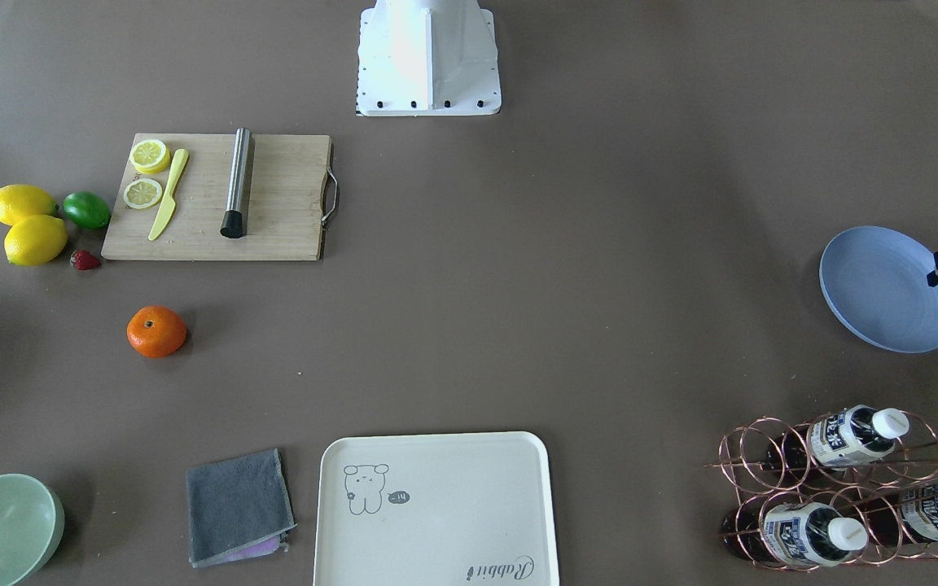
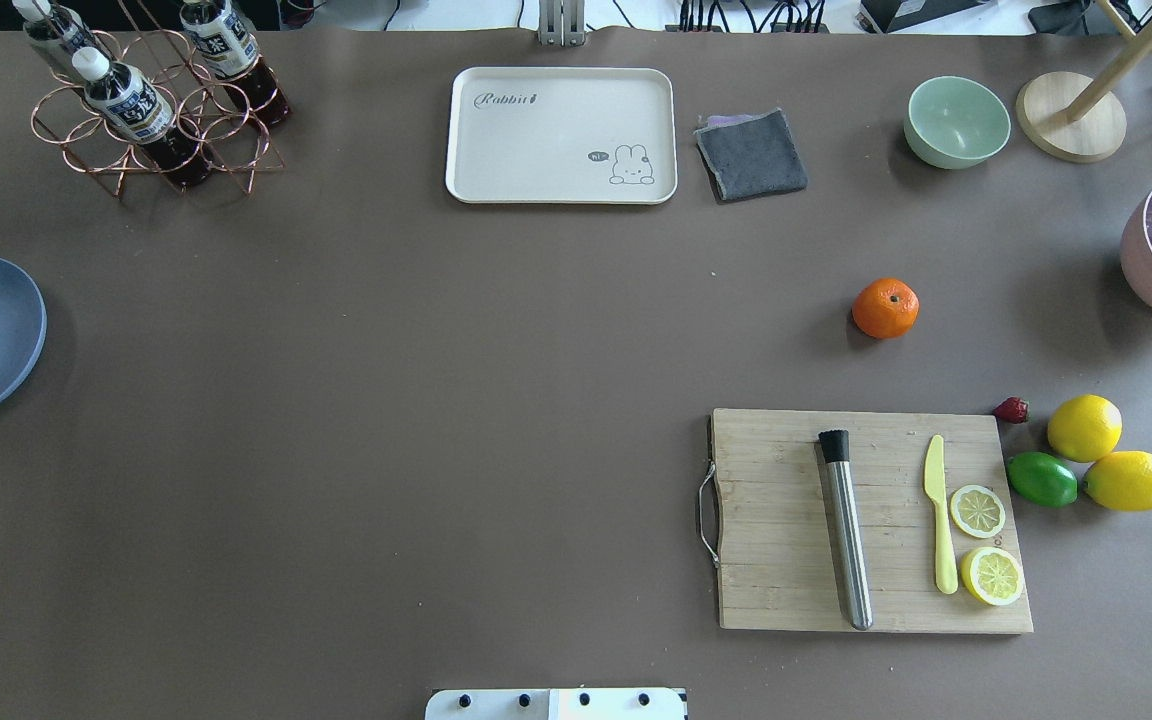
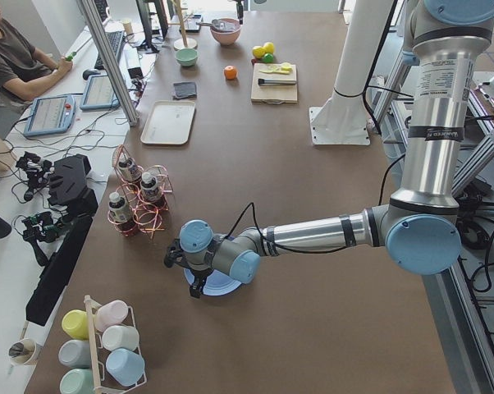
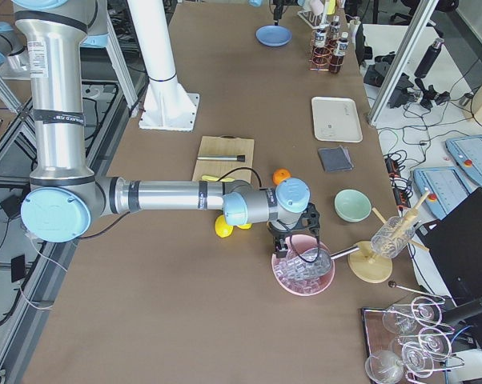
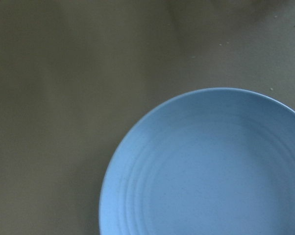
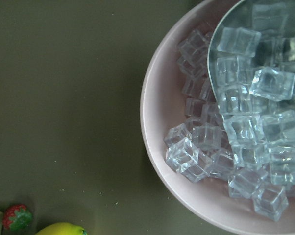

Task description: Pick orange to plate

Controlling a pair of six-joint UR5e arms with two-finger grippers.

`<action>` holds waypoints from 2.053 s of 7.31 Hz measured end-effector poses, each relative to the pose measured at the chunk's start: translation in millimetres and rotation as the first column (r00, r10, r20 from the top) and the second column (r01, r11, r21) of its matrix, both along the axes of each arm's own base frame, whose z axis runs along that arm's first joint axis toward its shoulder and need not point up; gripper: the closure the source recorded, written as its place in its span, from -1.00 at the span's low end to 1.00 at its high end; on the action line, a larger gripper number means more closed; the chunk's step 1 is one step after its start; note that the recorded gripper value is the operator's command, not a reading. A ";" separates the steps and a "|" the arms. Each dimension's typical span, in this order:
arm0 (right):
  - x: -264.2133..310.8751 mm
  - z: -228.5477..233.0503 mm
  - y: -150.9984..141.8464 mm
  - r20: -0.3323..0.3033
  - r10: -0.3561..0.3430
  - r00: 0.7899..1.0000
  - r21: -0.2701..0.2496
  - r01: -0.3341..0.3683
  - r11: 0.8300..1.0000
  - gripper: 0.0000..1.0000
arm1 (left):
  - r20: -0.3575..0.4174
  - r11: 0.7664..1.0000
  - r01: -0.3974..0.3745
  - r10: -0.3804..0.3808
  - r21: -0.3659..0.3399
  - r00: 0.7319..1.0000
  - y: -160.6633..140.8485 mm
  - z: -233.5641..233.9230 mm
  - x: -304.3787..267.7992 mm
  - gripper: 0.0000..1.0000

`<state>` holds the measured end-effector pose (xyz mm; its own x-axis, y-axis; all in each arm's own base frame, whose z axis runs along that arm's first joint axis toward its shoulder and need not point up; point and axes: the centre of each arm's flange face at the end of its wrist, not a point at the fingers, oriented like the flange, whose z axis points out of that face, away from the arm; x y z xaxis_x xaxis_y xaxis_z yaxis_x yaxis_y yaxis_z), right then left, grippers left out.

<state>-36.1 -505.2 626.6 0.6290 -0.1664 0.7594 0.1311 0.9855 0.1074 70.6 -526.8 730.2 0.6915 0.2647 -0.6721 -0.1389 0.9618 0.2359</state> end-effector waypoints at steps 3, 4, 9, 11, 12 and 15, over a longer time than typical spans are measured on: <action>-28.8 -12.2 -1.8 0.011 0.020 1.000 -0.002 -0.020 1.000 -1.00 | 0.053 1.000 -0.017 0.017 -0.005 0.998 1.6 26.2 14.6 -0.44; -36.2 -16.8 -3.1 0.016 0.029 0.999 -0.003 -0.029 1.000 -1.00 | 0.057 1.000 -0.018 0.019 -0.016 0.998 3.7 32.2 15.0 0.30; -45.5 -25.6 -8.6 0.017 0.035 0.999 0.004 -0.035 0.999 -1.00 | 0.003 0.999 -0.004 0.004 -0.039 1.000 2.0 19.0 19.4 1.00; -64.1 -40.8 -19.0 0.016 0.041 0.999 -0.004 -0.041 0.999 -1.00 | -0.105 0.996 0.056 -0.063 -0.067 0.993 -9.7 -40.1 27.5 1.00; -85.9 -52.4 -25.3 0.003 0.041 0.999 -0.010 -0.041 0.999 -1.00 | -0.154 0.989 0.108 -0.122 -0.100 0.980 -17.9 -83.1 38.1 1.00; -153.3 -102.5 -41.1 -0.004 0.039 0.999 -0.002 -0.039 0.999 -1.00 | -0.257 0.971 0.146 -0.193 -0.189 0.947 -20.1 -238.0 173.6 1.00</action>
